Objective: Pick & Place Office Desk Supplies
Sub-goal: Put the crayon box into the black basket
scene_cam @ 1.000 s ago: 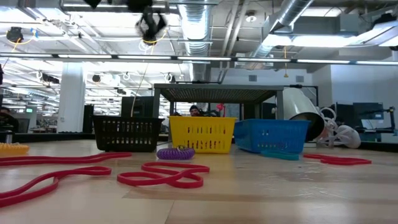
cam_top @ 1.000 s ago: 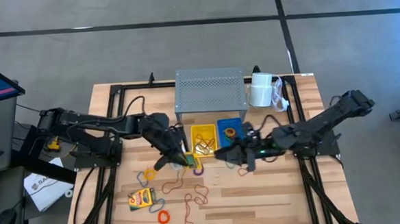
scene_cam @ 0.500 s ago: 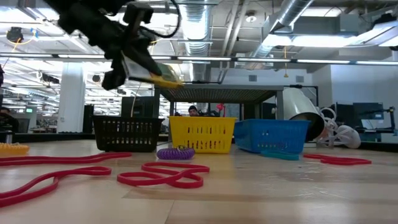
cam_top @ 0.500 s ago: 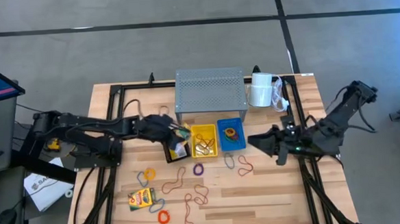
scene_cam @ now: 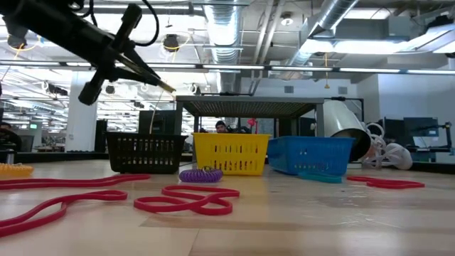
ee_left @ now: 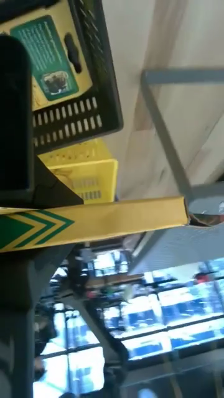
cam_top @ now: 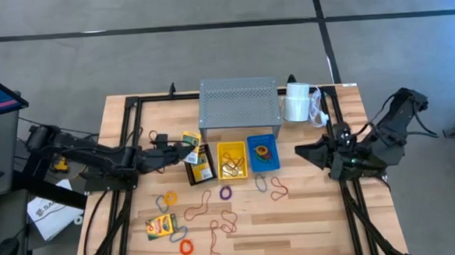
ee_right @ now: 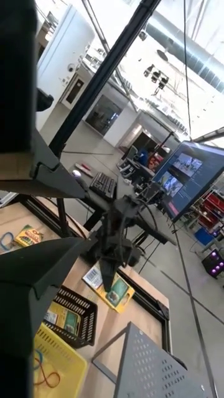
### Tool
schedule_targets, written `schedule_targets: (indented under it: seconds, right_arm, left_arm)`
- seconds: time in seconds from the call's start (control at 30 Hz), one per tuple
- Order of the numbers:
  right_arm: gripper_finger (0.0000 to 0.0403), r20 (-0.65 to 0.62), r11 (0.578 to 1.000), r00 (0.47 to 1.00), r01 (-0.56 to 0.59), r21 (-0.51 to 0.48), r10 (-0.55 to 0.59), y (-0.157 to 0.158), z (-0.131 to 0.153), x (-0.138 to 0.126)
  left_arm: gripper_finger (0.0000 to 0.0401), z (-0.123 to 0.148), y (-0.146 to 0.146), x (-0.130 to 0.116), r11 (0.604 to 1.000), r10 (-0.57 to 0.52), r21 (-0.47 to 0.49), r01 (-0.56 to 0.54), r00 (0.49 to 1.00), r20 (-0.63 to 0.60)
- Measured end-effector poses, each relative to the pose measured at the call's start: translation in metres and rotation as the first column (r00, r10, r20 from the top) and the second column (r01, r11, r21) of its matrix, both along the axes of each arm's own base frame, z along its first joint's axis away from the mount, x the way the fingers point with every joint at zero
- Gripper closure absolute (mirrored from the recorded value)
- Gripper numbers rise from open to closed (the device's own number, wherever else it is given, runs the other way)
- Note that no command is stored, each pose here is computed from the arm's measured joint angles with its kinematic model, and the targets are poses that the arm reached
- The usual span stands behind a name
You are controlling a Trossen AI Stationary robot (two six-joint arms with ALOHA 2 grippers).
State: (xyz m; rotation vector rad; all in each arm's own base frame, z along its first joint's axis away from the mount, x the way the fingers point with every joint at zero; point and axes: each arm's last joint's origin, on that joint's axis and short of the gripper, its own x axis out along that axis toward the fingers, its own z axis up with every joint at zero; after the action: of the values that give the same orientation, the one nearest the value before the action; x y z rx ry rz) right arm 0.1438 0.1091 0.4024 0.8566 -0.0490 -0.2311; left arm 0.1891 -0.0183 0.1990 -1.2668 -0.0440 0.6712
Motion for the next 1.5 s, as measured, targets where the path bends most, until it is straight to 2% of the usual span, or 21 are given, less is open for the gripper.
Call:
schedule_targets:
  seconds: [0.1,0.33,0.53,0.9,1.03,1.13,1.5]
  right_arm:
    - [0.0292,-0.004,1.000,1.000,0.000,-0.004,0.000,-0.005,0.001,-0.005]
    - [0.0292,-0.022,1.000,1.000,-0.002,-0.021,0.002,-0.010,0.001,-0.010]
    - [0.0292,-0.024,1.000,1.000,-0.012,-0.021,0.012,-0.009,0.000,-0.010]
    - [0.0292,-0.044,0.999,0.999,-0.015,-0.043,0.014,-0.009,-0.002,-0.010]
    - [0.0292,-0.053,0.999,0.998,-0.016,-0.051,0.014,-0.009,-0.003,-0.010]
    - [0.0292,-0.059,0.998,0.998,-0.017,-0.055,0.014,-0.009,-0.004,-0.010]
    - [0.0292,-0.060,0.998,0.998,-0.035,-0.055,0.032,-0.008,-0.004,-0.011]
  left_arm:
    - [0.0375,-0.005,-0.008,0.001,0.999,0.024,-0.031,-0.024,1.000,0.010]
    - [0.0375,-0.020,-0.024,0.006,0.994,0.006,-0.108,-0.007,1.000,-0.009]
    - [0.0375,-0.032,-0.025,0.010,0.990,0.038,-0.136,-0.044,0.998,-0.042]
    - [0.0375,-0.046,-0.027,0.015,0.989,0.047,-0.137,-0.061,0.994,-0.103]
    - [0.0375,-0.039,-0.026,0.021,0.997,-0.004,-0.081,-0.007,0.991,-0.130]
    - [0.0375,-0.037,-0.022,0.023,0.998,-0.001,-0.062,-0.009,0.987,-0.162]
    - [0.0375,-0.041,-0.018,0.026,0.995,-0.086,-0.071,0.071,0.967,-0.240]
